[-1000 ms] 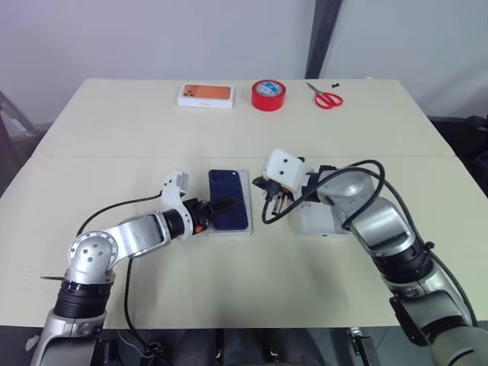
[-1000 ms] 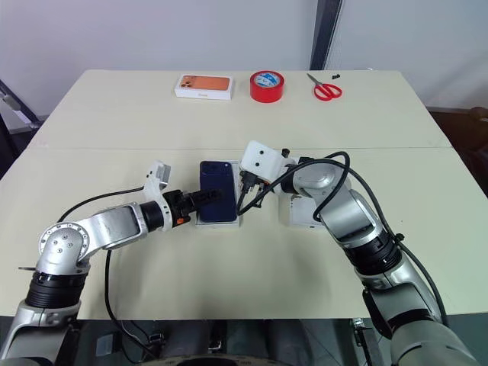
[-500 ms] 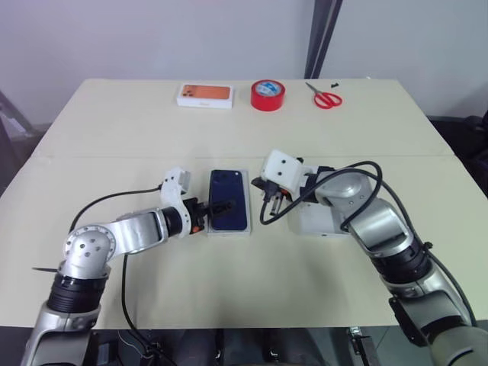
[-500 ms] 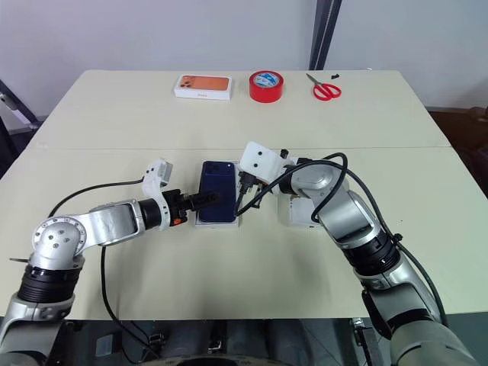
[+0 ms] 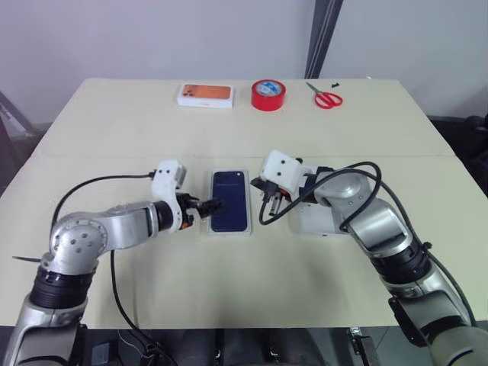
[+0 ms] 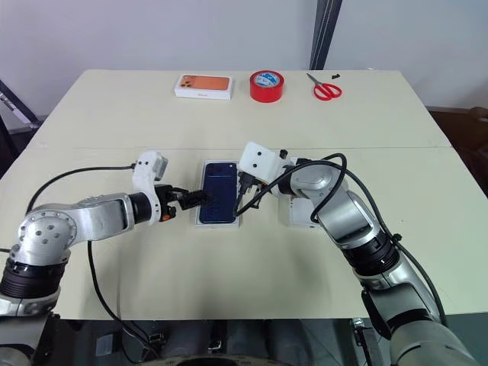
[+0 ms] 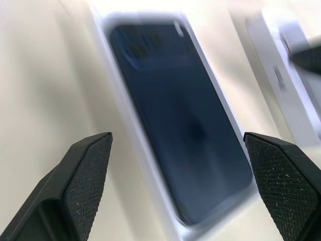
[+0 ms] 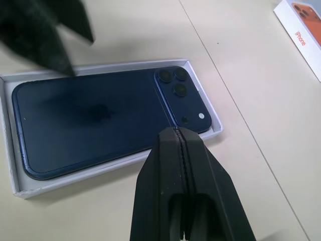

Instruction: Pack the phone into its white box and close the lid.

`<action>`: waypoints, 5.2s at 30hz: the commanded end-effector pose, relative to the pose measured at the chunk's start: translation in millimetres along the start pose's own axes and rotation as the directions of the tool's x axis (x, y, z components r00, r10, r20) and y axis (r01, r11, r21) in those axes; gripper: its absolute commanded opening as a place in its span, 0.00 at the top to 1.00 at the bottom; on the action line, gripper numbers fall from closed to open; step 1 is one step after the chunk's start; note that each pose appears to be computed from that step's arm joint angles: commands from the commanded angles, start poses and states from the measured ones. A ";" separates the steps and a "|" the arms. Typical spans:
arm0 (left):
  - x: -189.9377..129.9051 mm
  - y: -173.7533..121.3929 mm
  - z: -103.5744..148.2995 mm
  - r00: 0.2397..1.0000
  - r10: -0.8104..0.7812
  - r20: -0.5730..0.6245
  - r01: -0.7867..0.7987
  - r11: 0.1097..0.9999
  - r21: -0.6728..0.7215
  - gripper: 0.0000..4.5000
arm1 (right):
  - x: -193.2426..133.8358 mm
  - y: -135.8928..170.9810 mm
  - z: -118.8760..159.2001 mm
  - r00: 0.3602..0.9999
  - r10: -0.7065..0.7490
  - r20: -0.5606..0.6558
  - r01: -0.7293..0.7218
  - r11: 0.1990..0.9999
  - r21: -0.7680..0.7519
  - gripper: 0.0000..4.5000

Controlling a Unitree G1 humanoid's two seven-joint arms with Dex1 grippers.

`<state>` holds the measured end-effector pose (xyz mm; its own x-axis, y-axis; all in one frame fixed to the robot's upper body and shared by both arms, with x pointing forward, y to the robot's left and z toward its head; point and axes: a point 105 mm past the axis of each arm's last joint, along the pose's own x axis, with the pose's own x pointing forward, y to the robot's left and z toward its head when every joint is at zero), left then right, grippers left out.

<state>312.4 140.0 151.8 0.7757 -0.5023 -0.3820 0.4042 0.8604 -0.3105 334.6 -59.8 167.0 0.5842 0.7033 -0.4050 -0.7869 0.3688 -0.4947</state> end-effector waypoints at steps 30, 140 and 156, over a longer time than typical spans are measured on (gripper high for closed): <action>58.9 -22.7 -37.1 0.987 -0.058 -0.152 0.112 0.920 0.375 0.86 | 18.5 16.3 -39.1 0.972 -0.014 -0.234 0.028 0.998 0.058 1.00; 57.5 -63.5 -4.7 0.887 -0.392 0.246 0.203 0.807 0.554 0.88 | -48.1 -27.5 -7.4 0.977 -0.190 -0.100 0.161 0.339 0.927 0.04; 60.4 -60.8 8.2 0.880 -0.358 0.313 0.180 0.860 0.478 0.88 | -66.8 -49.2 -43.0 0.934 -0.260 -0.245 0.356 0.728 0.586 0.69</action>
<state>338.0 54.4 139.2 0.6824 -0.7310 -0.0092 0.7290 0.6794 0.0837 343.6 -152.0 171.9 0.7784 0.3991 -0.4846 -0.4522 0.8919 0.0082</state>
